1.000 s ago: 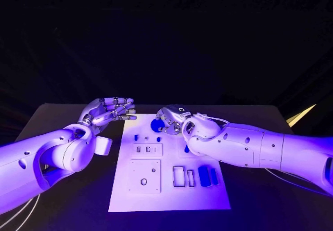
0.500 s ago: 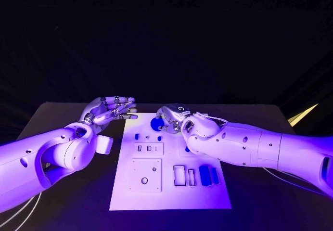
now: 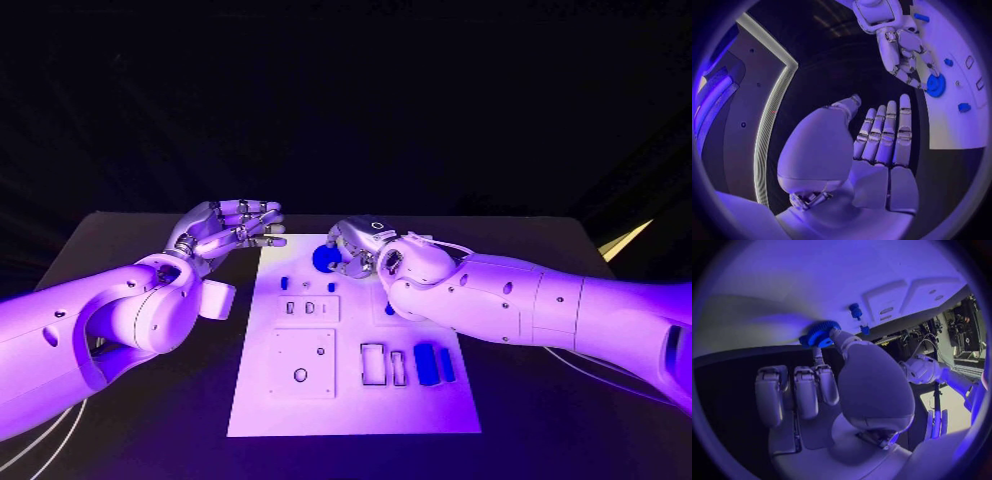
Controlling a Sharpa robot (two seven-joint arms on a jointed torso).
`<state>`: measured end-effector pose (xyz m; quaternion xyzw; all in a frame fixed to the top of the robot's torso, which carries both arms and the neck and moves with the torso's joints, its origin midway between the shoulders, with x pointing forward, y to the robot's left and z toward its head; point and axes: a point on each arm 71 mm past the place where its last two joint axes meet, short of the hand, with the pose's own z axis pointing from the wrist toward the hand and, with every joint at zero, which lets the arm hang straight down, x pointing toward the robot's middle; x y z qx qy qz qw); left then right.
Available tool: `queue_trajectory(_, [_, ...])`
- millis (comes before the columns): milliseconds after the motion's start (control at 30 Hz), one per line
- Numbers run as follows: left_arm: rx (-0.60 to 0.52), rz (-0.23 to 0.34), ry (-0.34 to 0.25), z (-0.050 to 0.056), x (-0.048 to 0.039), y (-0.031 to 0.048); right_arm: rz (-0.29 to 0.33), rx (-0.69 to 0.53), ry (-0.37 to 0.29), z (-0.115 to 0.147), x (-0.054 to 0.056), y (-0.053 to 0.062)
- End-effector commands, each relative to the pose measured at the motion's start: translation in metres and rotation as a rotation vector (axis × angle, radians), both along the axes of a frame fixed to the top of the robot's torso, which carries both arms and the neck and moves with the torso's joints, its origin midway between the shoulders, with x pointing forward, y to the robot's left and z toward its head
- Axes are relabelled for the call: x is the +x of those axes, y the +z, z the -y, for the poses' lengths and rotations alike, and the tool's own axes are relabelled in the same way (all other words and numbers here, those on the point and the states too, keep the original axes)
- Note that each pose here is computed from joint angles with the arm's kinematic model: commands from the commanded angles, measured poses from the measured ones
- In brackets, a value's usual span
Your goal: Assemble the parts on the task board
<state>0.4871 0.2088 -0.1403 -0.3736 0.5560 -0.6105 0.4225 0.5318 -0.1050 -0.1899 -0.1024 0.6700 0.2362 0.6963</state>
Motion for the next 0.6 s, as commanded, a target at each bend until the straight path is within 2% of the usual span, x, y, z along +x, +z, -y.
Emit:
queue_trajectory(33, [-0.002,0.003,-0.004,0.0013,-0.0004,0.0011,-0.019,-0.005,0.008,-0.0016,-0.0007,-0.0022])
queue_trajectory(267, [-0.002,0.003,-0.004,0.0012,-0.0004,0.0011,-0.057,-0.019,0.010,-0.0010,-0.0003,-0.0047])
queue_trajectory(600, [-0.001,0.002,-0.002,0.0003,-0.0004,0.0010,-0.075,-0.028,-0.006,0.0023,0.0010,-0.0060])
